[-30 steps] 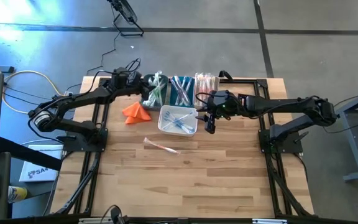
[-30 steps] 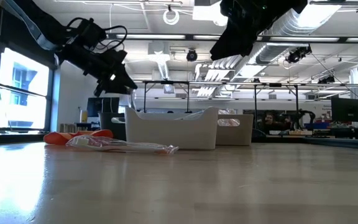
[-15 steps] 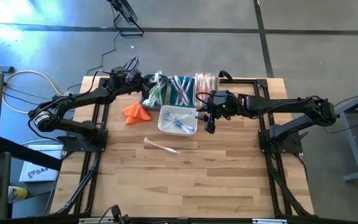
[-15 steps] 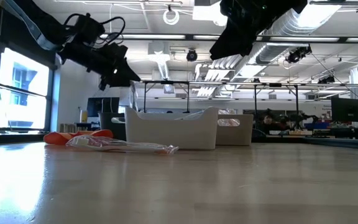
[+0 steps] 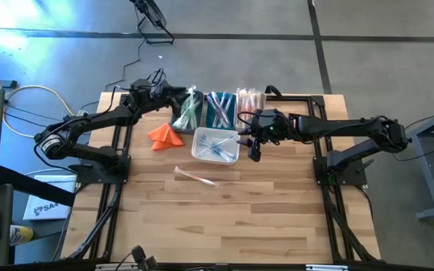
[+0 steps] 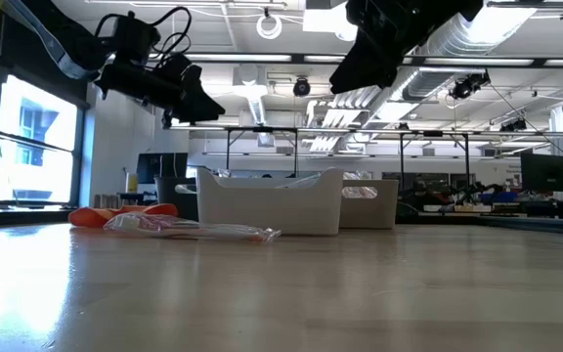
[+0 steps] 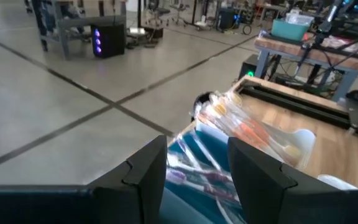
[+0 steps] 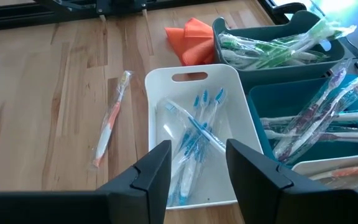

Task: Pick & Place Toothbrushes
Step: Put the orange toothbrush into the gray bin

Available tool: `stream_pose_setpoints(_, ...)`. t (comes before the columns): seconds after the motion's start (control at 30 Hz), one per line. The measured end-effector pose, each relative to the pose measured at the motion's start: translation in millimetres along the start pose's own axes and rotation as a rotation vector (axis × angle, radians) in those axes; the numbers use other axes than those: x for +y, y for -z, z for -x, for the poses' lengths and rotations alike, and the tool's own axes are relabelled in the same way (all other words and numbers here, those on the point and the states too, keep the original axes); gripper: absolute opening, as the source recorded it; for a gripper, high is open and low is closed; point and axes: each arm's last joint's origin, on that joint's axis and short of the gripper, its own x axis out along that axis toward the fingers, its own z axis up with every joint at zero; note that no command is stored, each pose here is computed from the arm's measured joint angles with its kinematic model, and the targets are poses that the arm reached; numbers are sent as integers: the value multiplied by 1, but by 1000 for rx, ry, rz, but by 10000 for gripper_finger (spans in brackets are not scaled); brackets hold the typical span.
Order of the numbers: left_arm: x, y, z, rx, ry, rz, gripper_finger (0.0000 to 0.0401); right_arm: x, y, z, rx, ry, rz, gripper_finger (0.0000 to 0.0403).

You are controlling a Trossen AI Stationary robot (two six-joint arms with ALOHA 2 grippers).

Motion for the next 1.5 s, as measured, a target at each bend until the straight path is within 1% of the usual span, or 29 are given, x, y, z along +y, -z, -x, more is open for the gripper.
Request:
stream_pose_setpoints(0.23,0,-1,0,-15,-8,-3,167,0,-3,0,-30,-2,1,146)
stream_pose_setpoints(0.37,-1,-1,0,-12,44,4,166,0,-4,0,-45,-3,1,146)
stream_pose_setpoints(0.47,-2,-1,0,-9,65,58,166,0,-4,0,-46,-3,1,146)
stream_pose_setpoints(0.6,-2,-1,0,-6,65,128,166,0,-5,0,-47,-3,1,146)
stream_pose_setpoints(0.83,-7,-2,2,14,203,135,166,0,-5,0,-47,-3,1,146)
stream_pose_setpoints(0.93,-11,-2,5,43,227,143,166,0,-5,0,-47,-3,-2,146)
stream_pose_setpoints(1.07,-21,-4,11,72,258,146,166,0,-5,0,-47,-3,0,146)
stream_pose_setpoints(1.17,-35,-6,17,95,304,132,166,0,-5,0,-49,-3,1,146)
stream_pose_setpoints(1.3,-57,-10,29,118,380,86,166,0,-5,0,-53,-3,7,146)
stream_pose_setpoints(1.5,-85,-7,52,235,410,65,166,0,-5,0,-52,-3,13,146)
